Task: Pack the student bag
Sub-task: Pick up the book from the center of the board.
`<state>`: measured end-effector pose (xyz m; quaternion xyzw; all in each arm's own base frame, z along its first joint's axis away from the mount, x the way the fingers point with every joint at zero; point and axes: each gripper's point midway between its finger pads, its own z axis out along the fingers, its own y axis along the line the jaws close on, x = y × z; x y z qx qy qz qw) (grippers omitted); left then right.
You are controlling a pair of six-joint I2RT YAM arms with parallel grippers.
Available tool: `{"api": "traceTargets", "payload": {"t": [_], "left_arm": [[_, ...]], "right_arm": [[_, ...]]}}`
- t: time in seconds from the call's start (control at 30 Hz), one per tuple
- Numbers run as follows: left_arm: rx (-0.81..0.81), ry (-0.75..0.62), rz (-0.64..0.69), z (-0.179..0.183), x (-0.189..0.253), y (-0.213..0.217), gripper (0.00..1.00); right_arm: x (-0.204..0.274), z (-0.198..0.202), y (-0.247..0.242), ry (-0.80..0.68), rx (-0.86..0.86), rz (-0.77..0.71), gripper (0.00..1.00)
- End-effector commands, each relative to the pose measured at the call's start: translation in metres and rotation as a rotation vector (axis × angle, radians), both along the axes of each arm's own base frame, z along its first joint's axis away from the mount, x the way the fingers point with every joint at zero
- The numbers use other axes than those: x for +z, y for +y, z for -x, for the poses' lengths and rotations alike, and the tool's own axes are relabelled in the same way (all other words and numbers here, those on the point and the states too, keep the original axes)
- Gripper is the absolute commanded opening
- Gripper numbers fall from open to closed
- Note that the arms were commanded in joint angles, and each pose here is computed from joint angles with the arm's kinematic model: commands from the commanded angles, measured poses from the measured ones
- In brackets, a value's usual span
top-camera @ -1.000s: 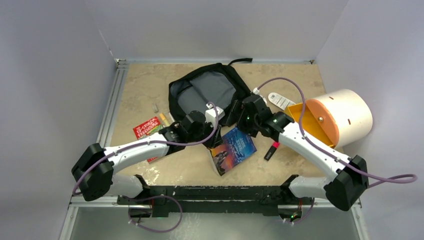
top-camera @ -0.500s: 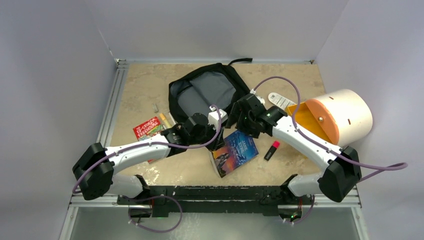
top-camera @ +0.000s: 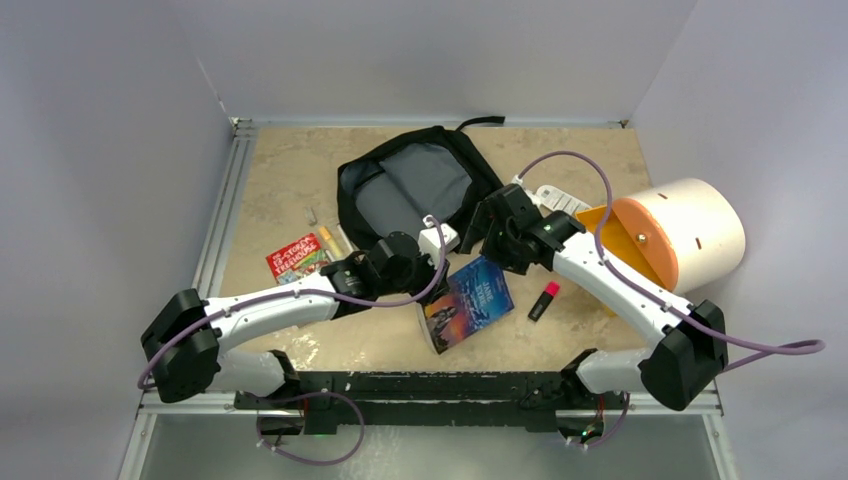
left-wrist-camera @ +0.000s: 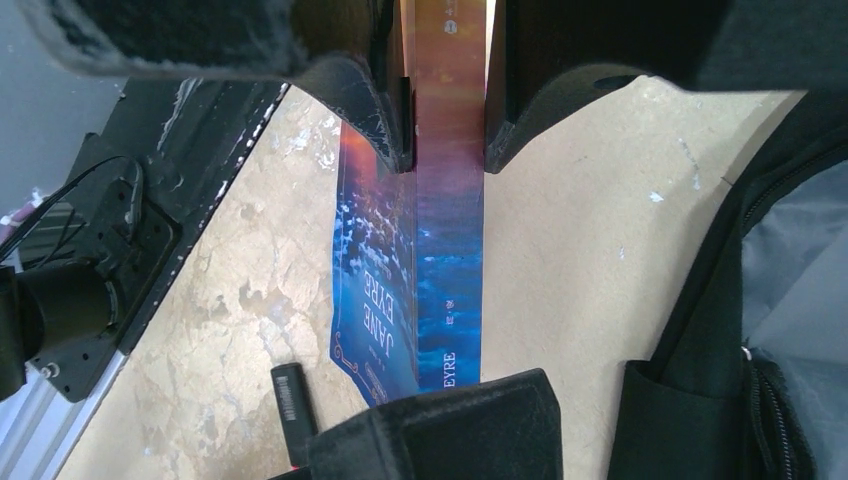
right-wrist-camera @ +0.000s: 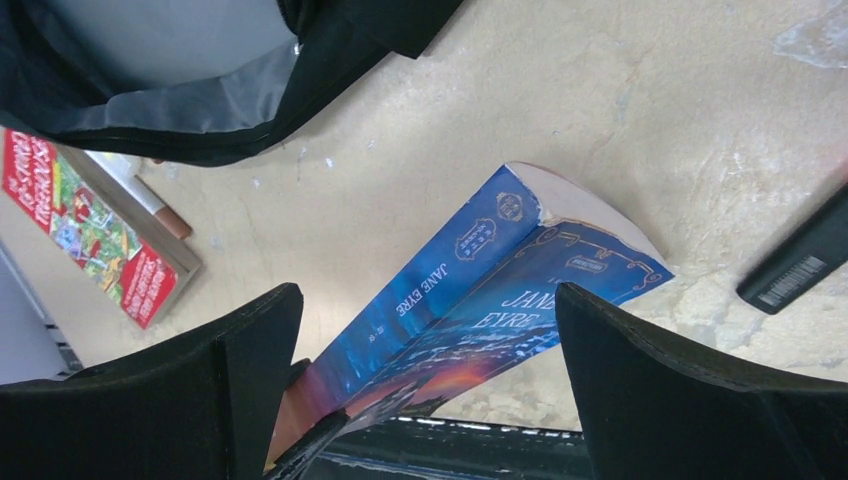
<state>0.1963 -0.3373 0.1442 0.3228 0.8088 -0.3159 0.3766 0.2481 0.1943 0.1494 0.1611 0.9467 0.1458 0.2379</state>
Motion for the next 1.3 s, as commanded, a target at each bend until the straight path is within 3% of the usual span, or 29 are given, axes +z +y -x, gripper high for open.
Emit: {"api": "traceTargets", "payload": {"t": [0.0,0.23,0.57,0.73,0.9,1.03,1.13,1.2,1.27], "left_arm": [[0.029,-0.219,0.137,-0.024,0.082,-0.012,0.00],[0.062,-0.327,0.094,-0.032,0.101,-0.007,0.00],[-0.011,-0.399,0.007,0.002,0.085,-0.027,0.00],[-0.031,-0.415,-0.030,0.015,0.074,-0.036,0.00],[-0.049,-0.416,-0.037,0.022,0.070,-0.039,0.00],[-0.051,-0.395,-0.047,0.024,0.066,-0.038,0.00],[-0.039,-0.363,-0.063,0.025,0.062,-0.037,0.13],[-0.025,-0.337,-0.070,0.026,0.059,-0.036,0.27],[-0.015,-0.317,-0.075,0.027,0.057,-0.035,0.40]], "right_arm": [[0.016,-0.006,0.011,-0.042,0.015,-0.087,0.98],[0.018,-0.006,0.026,-0.032,0.053,-0.180,0.98],[-0.008,0.005,0.027,0.046,0.087,-0.158,0.98],[-0.015,0.012,0.022,0.064,0.093,-0.140,0.91],[-0.019,0.017,0.017,0.067,0.092,-0.129,0.77],[-0.017,0.017,0.014,0.050,0.090,-0.128,0.49],[-0.015,0.017,0.014,0.042,0.086,-0.134,0.32],[-0.014,0.019,0.014,0.042,0.085,-0.141,0.19],[-0.012,0.019,0.015,0.036,0.087,-0.150,0.14]]}}
